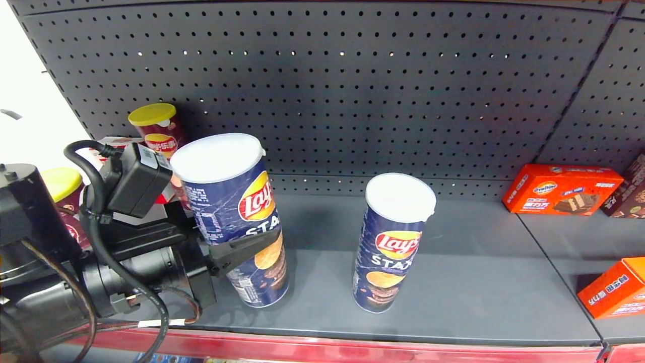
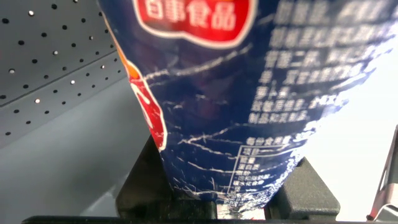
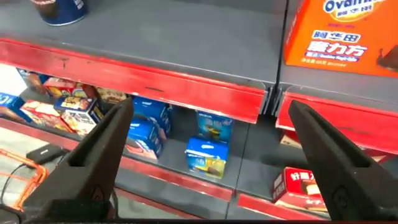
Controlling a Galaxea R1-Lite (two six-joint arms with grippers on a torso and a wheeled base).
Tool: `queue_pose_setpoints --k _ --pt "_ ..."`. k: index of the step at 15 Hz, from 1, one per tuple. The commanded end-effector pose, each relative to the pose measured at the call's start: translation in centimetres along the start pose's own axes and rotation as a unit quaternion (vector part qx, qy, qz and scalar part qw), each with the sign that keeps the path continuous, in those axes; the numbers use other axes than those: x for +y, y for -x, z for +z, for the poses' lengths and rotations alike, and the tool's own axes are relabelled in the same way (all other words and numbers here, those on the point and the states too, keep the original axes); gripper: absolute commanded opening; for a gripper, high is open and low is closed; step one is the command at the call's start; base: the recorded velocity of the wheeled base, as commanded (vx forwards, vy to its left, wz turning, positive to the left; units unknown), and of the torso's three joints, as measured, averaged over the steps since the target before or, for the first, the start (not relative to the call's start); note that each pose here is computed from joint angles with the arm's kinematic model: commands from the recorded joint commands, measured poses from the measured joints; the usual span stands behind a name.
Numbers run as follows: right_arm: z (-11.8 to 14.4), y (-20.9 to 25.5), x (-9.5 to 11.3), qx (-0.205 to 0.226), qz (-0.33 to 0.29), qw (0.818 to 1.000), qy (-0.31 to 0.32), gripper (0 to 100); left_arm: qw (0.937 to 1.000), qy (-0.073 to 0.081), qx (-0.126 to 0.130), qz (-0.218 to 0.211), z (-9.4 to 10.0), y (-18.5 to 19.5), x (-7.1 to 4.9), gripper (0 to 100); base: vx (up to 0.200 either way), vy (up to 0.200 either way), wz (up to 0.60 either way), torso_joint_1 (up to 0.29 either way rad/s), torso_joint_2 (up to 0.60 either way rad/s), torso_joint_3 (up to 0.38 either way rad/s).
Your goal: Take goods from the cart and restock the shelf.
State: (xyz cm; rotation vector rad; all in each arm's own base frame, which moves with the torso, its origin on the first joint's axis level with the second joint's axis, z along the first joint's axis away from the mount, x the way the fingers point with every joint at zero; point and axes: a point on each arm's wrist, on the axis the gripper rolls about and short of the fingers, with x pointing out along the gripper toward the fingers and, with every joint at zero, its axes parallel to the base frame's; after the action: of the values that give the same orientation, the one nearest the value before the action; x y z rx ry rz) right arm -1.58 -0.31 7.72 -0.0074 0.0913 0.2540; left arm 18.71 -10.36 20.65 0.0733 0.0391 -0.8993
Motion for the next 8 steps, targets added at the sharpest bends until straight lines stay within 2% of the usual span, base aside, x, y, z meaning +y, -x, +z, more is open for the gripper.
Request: queue_pose_setpoints --k 1,4,6,7,8 --pt "-0.01 -0.05 -0.01 0.003 -0.001 1.0 -0.001 100 1.0 -0.002 -0.004 0.002 0.26 -0.01 0.05 0 0.0 0.0 0.0 0.0 0.0 0.0" --pt "-0.01 -0.05 0.0 0.003 -0.001 1.0 -0.001 100 0.9999 -0.004 -0.011 0.005 0.7 0.03 0.15 0 0.0 0.0 0.0 0.0 0.0 0.0" --pt "0.05 -0.23 0.17 0.015 -0.063 0.998 -0.008 100 0.9999 -0.005 -0.013 0.005 0.79 -0.01 0.21 0 0.0 0.0 0.0 0.0 0.0 0.0" --pt "0.0 -0.1 0.39 0.003 -0.128 0.992 -0.013 100 0.9999 -0.006 -0.016 0.004 1.02 -0.06 0.24 0 0.0 0.0 0.0 0.0 0.0 0.0" --pt "-0.11 0.18 0.48 -0.018 -0.129 0.991 -0.009 100 0.9998 -0.006 -0.016 0.003 1.07 -0.1 0.29 0 0.0 0.0 0.0 0.0 0.0 0.0"
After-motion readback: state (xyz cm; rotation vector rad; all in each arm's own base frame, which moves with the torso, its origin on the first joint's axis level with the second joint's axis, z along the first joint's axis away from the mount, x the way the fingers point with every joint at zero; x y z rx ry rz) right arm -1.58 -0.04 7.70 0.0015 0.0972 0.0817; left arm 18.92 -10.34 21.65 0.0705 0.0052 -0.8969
